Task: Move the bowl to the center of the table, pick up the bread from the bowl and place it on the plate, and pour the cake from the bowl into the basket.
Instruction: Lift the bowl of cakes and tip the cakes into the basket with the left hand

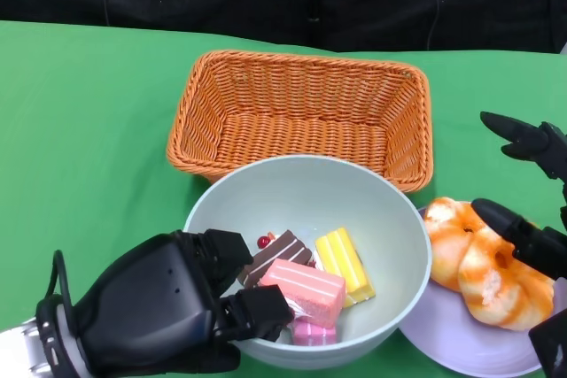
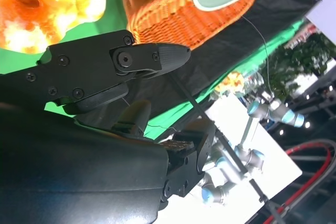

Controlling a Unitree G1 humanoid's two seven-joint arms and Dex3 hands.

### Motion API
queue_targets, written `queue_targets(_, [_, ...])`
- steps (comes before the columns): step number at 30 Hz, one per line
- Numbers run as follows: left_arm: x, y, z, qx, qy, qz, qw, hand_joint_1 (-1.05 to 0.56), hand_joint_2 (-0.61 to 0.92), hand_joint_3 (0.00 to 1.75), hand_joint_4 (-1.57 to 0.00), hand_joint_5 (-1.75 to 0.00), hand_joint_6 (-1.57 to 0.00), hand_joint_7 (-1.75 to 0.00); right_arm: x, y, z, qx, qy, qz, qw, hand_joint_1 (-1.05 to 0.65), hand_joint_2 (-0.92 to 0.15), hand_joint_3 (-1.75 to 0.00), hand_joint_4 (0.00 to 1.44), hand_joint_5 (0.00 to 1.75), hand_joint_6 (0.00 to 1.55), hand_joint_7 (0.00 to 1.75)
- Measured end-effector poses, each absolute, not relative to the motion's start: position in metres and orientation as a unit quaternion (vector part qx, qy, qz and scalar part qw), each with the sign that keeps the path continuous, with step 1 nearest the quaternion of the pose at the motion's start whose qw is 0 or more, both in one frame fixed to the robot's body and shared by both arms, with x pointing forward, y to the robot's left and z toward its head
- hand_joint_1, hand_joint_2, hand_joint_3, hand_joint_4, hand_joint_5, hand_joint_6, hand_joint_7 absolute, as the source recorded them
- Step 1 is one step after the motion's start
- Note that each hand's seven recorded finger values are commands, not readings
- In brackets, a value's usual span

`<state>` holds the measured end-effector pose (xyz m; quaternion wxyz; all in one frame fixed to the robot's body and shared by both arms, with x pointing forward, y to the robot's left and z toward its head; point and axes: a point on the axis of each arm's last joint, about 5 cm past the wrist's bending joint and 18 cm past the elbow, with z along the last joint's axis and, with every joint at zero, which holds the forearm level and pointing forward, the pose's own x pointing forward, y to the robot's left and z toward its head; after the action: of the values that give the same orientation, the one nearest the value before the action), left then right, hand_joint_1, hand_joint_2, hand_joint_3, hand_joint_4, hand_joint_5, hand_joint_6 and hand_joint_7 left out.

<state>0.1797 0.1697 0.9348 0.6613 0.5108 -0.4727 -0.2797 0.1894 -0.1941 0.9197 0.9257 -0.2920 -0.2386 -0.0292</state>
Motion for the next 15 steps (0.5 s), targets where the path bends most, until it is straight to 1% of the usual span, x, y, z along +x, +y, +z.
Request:
queue_targets(1, [0.180, 0.169, 0.936, 0.505, -0.474, -0.276, 0.667, -0.31, 0.29, 1.16, -1.04, -1.75, -0.81, -1.74, 0.190, -0.195, 0.919, -0.283, -0.240, -0.033, 0.928, -0.02, -0.53, -0.87, 0.57, 1.25, 0.58, 0.93])
queue_targets(2, [0.180, 0.169, 0.938, 0.501, -0.476, -0.273, 0.670, -0.31, 0.28, 1.17, -1.04, -1.75, -0.81, -1.74, 0.191, -0.195, 0.919, -0.277, -0.243, -0.035, 0.929, 0.00, -0.49, -0.94, 0.59, 1.25, 0.60, 0.94])
queue_targets(6, [0.181, 0.168, 0.940, 0.492, -0.477, -0.271, 0.676, -0.31, 0.27, 1.18, -1.04, -1.75, -0.81, -1.75, 0.193, -0.196, 0.919, -0.272, -0.249, -0.035, 0.929, 0.01, -0.46, -1.00, 0.61, 1.26, 0.61, 0.95])
queue_targets(7, [0.181, 0.168, 0.941, 0.488, -0.475, -0.271, 0.680, -0.27, 0.16, 1.36, -1.06, -1.75, -0.83, -1.75, 0.193, -0.196, 0.919, -0.263, -0.247, -0.032, 0.932, 0.10, -0.43, -1.14, 0.80, 1.33, 0.77, 1.06])
queue_targets(8, [0.182, 0.167, 0.942, 0.476, -0.472, -0.266, 0.693, -0.25, 0.07, 1.50, -1.07, -1.75, -0.83, -1.75, 0.193, -0.196, 0.919, -0.247, -0.244, -0.027, 0.937, 0.16, -0.38, -1.31, 0.94, 1.36, 0.88, 1.14])
queue_targets(9, [0.182, 0.166, 0.943, 0.459, -0.471, -0.258, 0.708, -0.24, 0.05, 1.55, -1.08, -1.75, -0.84, -1.75, 0.193, -0.196, 0.920, -0.231, -0.241, -0.019, 0.942, 0.19, -0.35, -1.39, 1.00, 1.40, 0.92, 1.19])
queue_targets(11, [0.185, 0.164, 0.947, 0.430, -0.472, -0.238, 0.732, -0.23, 0.03, 1.63, -1.09, -1.75, -0.83, -1.75, 0.191, -0.191, 0.921, -0.204, -0.234, 0.001, 0.951, 0.22, -0.31, -1.51, 1.04, 1.49, 0.95, 1.27])
queue_targets(12, [0.187, 0.164, 0.949, 0.426, -0.474, -0.231, 0.735, -0.22, 0.03, 1.64, -1.09, -1.75, -0.83, -1.75, 0.189, -0.189, 0.920, -0.197, -0.232, 0.010, 0.953, 0.22, -0.30, -1.53, 1.05, 1.51, 0.95, 1.29])
queue_targets(14, [0.190, 0.166, 0.952, 0.421, -0.473, -0.221, 0.742, -0.25, 0.05, 1.67, -1.09, -1.75, -0.83, -1.75, 0.186, -0.187, 0.921, -0.188, -0.225, 0.018, 0.956, 0.22, -0.27, -1.58, 1.05, 1.64, 0.92, 1.35])
queue_targets(15, [0.191, 0.167, 0.952, 0.421, -0.470, -0.218, 0.745, -0.25, 0.05, 1.68, -1.09, -1.75, -0.83, -1.75, 0.185, -0.186, 0.921, -0.187, -0.222, 0.021, 0.957, 0.22, -0.27, -1.59, 1.05, 1.67, 0.91, 1.37])
